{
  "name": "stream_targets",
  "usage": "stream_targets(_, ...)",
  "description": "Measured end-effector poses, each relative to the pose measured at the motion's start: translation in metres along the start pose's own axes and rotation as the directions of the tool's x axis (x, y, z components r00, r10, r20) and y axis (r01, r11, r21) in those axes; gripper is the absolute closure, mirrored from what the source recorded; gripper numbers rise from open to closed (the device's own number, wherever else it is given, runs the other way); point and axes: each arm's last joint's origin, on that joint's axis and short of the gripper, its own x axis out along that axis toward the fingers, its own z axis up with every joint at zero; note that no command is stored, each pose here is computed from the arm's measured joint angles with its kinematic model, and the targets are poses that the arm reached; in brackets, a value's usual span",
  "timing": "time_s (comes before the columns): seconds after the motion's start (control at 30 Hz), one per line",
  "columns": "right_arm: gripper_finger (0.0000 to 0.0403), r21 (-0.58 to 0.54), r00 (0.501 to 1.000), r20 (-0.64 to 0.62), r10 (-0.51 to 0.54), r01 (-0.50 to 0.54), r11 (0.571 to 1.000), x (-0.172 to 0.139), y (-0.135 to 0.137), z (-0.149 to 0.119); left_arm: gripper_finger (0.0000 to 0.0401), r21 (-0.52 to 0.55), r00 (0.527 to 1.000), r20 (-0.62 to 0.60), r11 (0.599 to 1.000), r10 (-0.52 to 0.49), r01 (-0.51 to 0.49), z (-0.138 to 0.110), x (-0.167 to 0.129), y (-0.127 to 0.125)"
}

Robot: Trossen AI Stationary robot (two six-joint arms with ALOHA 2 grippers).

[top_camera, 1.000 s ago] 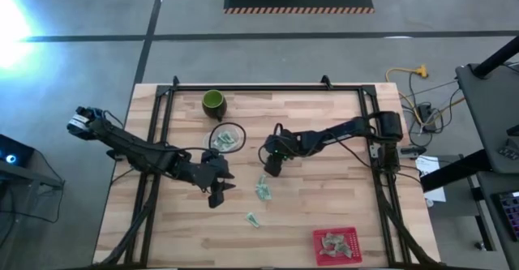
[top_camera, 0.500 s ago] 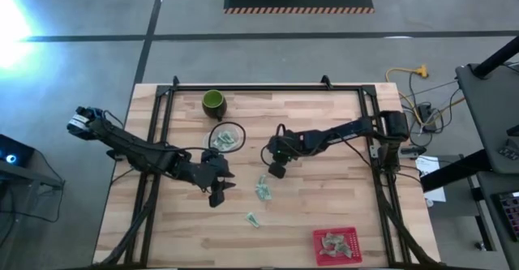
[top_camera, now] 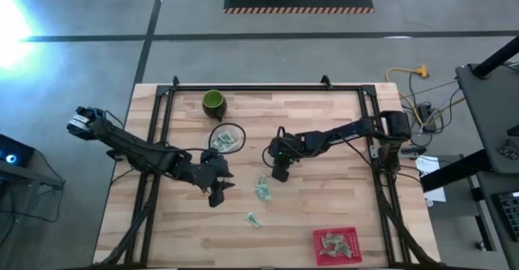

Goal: Pick and place items into bin
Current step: Put the green stevia packet into the red basket

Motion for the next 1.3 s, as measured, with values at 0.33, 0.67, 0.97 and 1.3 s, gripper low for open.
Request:
stream_targets(0.33,0.0226,-0.01,0.998,-0.037,0.06,-0.06,0.998,-0.002,-0.009,-0.006,0.0273,-0.017,1.0,-0.013,1.0,0.009,-0.009,-0.005,0.003,0.002)
stream_targets(0.67,0.0144,-0.027,0.994,-0.074,0.087,-0.089,0.996,-0.002,-0.009,-0.011,0.0273,-0.02,1.0,-0.013,1.0,0.009,-0.009,-0.005,0.003,0.002)
stream_targets(0.97,0.0136,-0.036,0.979,-0.121,0.165,-0.171,0.985,-0.007,-0.007,-0.014,0.0273,-0.021,1.0,-0.012,1.0,0.008,-0.008,-0.005,0.003,0.002)
stream_targets(1.3,0.0134,-0.115,0.974,-0.151,0.17,-0.189,0.975,-0.023,-0.008,-0.017,0.0273,-0.023,1.0,-0.008,1.0,0.005,-0.005,-0.004,0.003,0.002)
